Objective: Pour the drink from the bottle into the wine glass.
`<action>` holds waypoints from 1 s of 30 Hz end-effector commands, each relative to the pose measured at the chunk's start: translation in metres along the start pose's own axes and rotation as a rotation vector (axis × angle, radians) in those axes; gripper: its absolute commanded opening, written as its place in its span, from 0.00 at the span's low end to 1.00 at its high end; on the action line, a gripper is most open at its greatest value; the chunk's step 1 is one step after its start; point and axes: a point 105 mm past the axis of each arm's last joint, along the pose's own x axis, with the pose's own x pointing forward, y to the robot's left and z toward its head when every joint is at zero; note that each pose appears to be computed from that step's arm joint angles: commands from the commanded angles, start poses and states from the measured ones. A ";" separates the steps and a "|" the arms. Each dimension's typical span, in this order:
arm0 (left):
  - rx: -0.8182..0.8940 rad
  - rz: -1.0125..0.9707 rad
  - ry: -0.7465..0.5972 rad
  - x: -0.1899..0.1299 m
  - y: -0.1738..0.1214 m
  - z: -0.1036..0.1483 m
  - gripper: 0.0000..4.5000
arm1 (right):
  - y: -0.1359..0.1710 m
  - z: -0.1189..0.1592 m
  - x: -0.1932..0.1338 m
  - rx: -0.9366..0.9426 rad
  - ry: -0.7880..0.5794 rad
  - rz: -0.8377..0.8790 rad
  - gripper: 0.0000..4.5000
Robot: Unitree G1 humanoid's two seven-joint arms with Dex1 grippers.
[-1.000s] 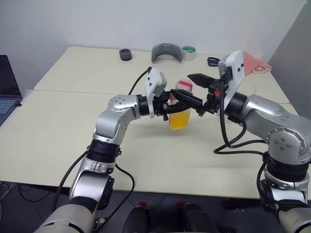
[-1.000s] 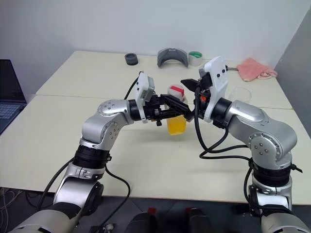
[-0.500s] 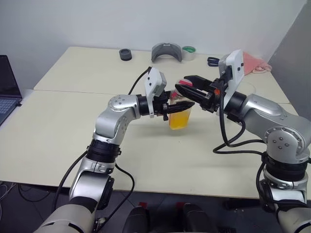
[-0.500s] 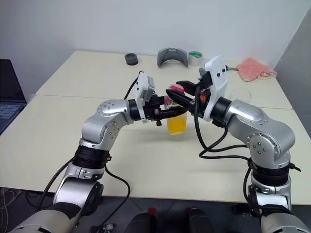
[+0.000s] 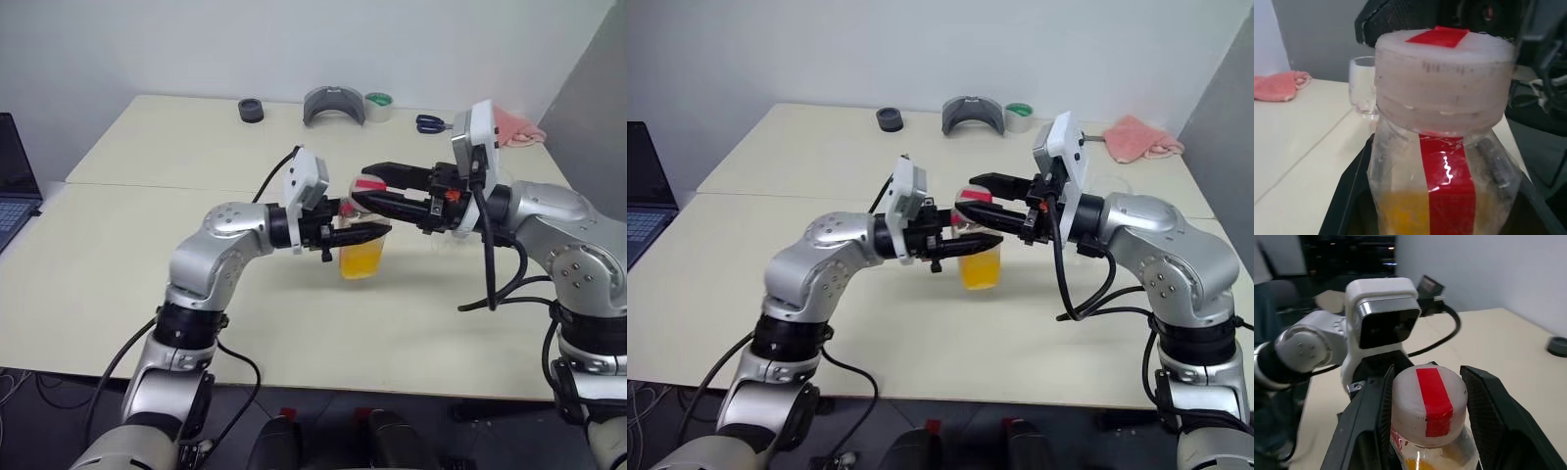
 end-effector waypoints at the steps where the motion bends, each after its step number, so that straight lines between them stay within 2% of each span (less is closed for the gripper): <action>1: 0.057 -0.083 -0.085 0.002 -0.022 0.033 0.41 | 0.005 0.007 0.009 -0.073 0.018 0.117 0.40; 6: 0.058 -0.058 -0.077 -0.004 -0.019 0.037 0.41 | 0.001 0.009 0.009 -0.085 0.036 0.187 0.40; 10: 0.066 -0.039 -0.068 -0.007 -0.017 0.036 0.41 | -0.005 0.010 0.006 -0.090 0.042 0.179 0.40; 12: 0.066 -0.033 -0.070 -0.007 -0.016 0.037 0.41 | -0.007 0.010 0.003 -0.080 0.047 0.161 0.56; 14: 0.064 -0.031 -0.069 -0.007 -0.014 0.036 0.41 | -0.006 0.010 -0.003 -0.066 0.058 0.150 0.68; 18: 0.062 -0.020 -0.064 -0.008 -0.010 0.033 0.41 | -0.002 0.011 -0.014 -0.044 0.074 0.107 1.00; 24: 0.066 0.017 -0.059 -0.006 0.005 0.027 0.41 | -0.004 0.028 -0.023 -0.043 0.021 -0.080 1.00; 30: 0.072 0.041 -0.062 0.003 0.024 0.021 0.41 | 0.012 0.034 -0.009 -0.030 -0.058 -0.239 1.00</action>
